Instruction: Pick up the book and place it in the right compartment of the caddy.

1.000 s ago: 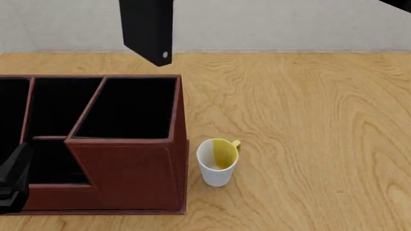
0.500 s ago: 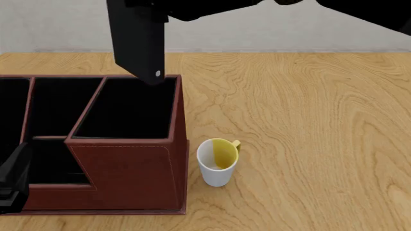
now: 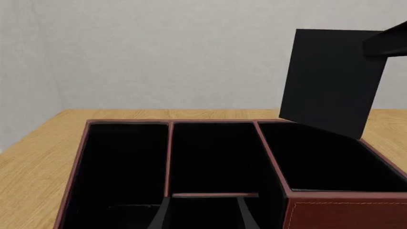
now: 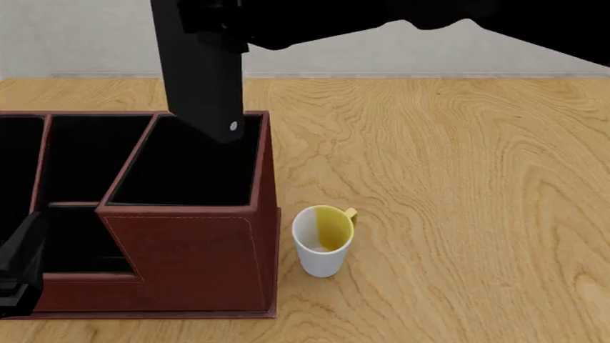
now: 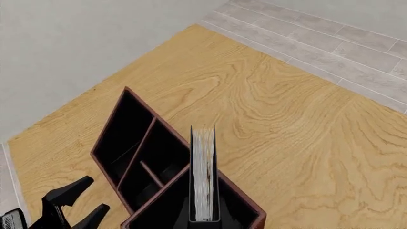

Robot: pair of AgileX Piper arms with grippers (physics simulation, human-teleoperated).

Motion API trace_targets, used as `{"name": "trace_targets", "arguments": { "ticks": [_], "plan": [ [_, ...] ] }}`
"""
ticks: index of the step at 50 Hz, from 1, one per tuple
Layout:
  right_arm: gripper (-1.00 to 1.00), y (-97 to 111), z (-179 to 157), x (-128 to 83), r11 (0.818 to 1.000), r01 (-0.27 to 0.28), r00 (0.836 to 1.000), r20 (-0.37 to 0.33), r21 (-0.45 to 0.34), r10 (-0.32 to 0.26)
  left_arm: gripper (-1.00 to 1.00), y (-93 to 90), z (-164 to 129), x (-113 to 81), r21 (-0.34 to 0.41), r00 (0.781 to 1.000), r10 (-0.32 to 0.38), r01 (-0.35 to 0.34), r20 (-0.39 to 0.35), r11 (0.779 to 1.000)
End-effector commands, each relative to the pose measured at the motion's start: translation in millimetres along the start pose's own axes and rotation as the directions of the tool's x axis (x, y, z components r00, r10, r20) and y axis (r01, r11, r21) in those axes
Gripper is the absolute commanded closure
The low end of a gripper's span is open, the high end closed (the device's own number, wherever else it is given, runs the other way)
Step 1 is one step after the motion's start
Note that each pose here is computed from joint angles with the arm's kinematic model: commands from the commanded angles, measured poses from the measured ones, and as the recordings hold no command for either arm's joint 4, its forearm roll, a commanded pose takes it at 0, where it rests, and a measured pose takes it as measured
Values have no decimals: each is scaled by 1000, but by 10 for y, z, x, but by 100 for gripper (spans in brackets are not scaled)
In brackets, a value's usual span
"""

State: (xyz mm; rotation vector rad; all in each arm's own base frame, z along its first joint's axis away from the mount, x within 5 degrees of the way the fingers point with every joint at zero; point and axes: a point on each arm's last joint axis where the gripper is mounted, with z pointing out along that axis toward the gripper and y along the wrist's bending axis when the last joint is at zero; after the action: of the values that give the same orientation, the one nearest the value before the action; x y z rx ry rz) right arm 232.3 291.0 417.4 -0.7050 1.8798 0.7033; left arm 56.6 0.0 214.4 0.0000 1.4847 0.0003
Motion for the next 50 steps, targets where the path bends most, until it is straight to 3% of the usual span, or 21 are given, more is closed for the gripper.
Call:
{"name": "trace_targets", "arguments": {
  "ticks": [1, 50],
  "plan": [
    [100, 43, -62, -31, 1000, -16, 1000, 18, -15, 16, -100, 0, 0, 0, 0, 1000, 0, 0, 0, 1000],
    [100, 158, -38, 152, 999, -21, 1000, -15, -46, 21, -100, 0, 0, 0, 0, 1000, 0, 0, 0, 1000]
  ]
}}
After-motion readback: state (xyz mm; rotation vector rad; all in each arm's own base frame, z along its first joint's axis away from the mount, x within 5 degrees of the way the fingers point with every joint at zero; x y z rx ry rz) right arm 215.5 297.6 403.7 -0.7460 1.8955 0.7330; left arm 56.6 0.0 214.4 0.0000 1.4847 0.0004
